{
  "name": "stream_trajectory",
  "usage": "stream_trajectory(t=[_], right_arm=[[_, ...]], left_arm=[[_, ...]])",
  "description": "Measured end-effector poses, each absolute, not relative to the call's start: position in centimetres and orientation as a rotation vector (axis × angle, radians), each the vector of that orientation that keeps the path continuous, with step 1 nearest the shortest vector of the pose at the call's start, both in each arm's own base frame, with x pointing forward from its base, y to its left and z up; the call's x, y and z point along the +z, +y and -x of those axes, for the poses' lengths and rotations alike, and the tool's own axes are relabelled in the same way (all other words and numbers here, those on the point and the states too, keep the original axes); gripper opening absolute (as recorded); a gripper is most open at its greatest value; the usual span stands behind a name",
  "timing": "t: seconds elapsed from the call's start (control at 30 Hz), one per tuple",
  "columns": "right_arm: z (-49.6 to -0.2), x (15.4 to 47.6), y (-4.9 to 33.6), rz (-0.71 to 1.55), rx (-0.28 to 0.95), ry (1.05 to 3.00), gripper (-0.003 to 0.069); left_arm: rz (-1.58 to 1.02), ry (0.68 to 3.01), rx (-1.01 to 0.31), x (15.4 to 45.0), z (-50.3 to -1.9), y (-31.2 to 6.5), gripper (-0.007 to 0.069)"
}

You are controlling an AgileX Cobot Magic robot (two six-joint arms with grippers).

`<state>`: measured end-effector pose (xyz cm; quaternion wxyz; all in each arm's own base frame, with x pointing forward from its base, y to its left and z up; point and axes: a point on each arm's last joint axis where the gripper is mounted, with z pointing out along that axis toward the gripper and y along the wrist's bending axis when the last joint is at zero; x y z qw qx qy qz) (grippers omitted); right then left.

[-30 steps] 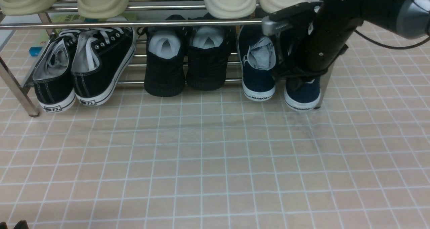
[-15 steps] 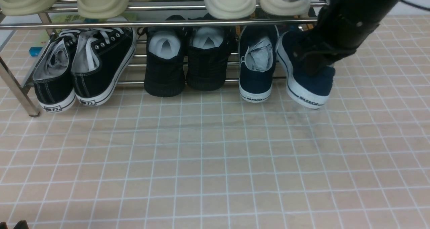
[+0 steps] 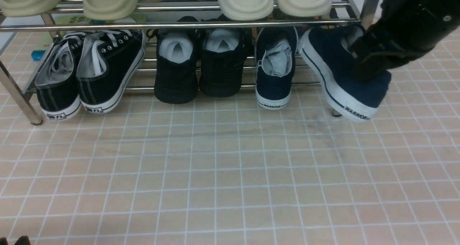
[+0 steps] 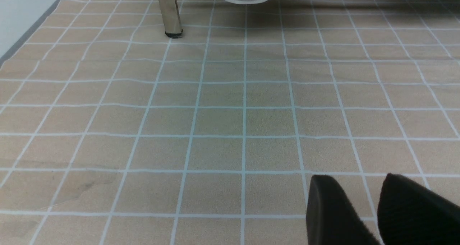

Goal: Take the shoes off the shelf from the light coffee tablecloth by hand.

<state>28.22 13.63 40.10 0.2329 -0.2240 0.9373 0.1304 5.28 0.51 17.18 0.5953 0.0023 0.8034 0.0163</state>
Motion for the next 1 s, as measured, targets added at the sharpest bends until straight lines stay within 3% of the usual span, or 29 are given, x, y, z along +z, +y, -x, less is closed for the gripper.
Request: stream_trajectory(t=[0.33,0.7,1.0], right_arm=[[-24.0,40.5,12.4,0.592,0.452,2.574,0.0039],[-21.2,34.4,12.4,0.565,0.599,2.801,0.0039],[-20.6,31.9,14.9,0.739,0.539,2.877,0.0039]], left_arm=[[-0.002,1.866,0.036,17.2,-5.3,0.5,0.0240],[-0.002,1.866,0.036,17.2,-5.3,0.5,0.0240],[-0.002,1.866,0.036,17.2,-5.3,0.5,0.0240]])
